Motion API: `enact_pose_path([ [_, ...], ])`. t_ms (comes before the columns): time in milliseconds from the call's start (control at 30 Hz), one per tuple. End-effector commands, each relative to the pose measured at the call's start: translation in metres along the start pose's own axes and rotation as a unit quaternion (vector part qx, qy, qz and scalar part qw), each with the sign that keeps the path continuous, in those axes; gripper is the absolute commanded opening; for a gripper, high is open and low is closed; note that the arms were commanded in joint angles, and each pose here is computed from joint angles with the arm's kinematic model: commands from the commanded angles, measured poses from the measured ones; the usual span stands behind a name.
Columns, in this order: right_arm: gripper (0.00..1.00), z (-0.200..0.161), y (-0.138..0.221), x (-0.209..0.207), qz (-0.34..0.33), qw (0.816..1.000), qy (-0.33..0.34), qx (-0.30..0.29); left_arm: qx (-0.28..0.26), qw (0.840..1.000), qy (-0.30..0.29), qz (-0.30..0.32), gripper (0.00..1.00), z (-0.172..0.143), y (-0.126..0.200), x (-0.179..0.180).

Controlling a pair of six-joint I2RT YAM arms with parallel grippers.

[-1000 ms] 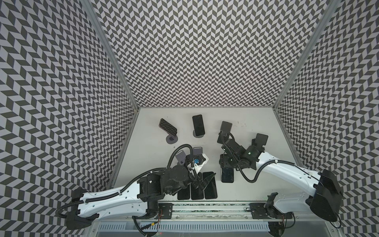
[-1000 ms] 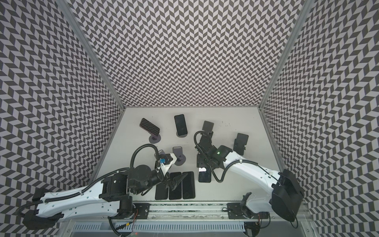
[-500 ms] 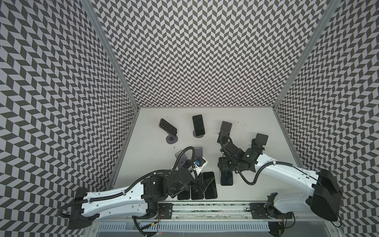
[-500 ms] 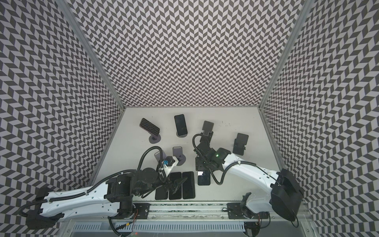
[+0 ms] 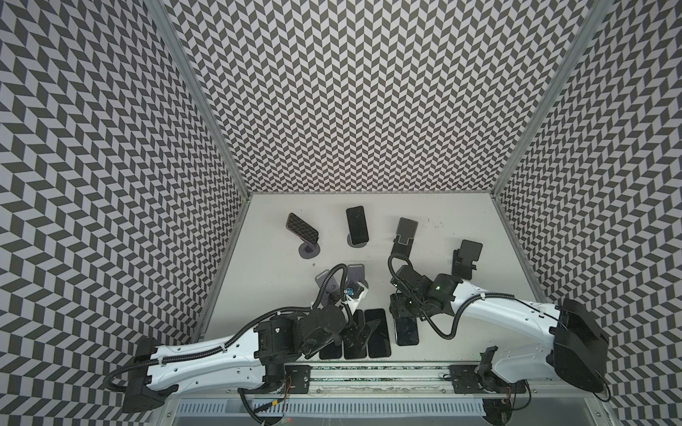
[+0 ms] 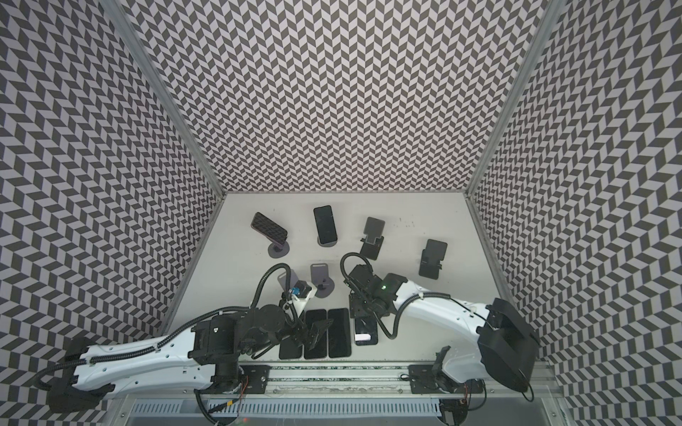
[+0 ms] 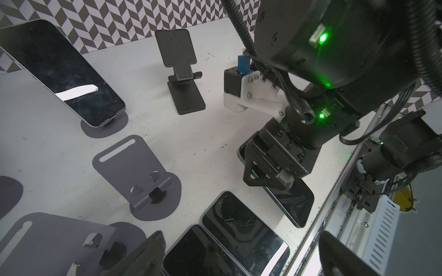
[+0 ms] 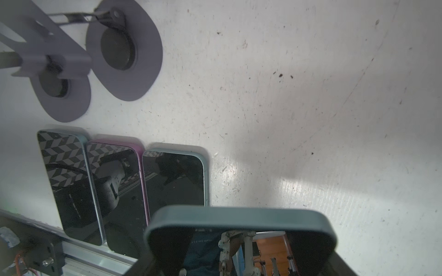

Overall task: Remove the phone from the phone stand
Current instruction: Place the phone at the bottom-center of the table.

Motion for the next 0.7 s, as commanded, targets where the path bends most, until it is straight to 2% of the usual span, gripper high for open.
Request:
enact_pose_path([
  [0, 0.42, 0.0, -0.003, 0.012, 0.027, 1.0, -0.013, -0.006, 0.004, 1.0, 0.015, 0.013, 1.0, 0.001, 0.005, 0.005],
  [667, 0.43, -0.008, -0.029, 0.006, -0.011, 1.0, -0.014, 0.017, 0.004, 1.0, 0.018, 0.017, 1.0, 0.001, 0.016, 0.01],
])
Point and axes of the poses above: each gripper's point midway between its finger pads, its own y axis back along the fingers, its own x axis along the line the jaws close on, z = x × y, the point moved 5 cm from there along y, back along the fingers, and after that the axes turned 11 degrees about -y, right-handed, at the moved point
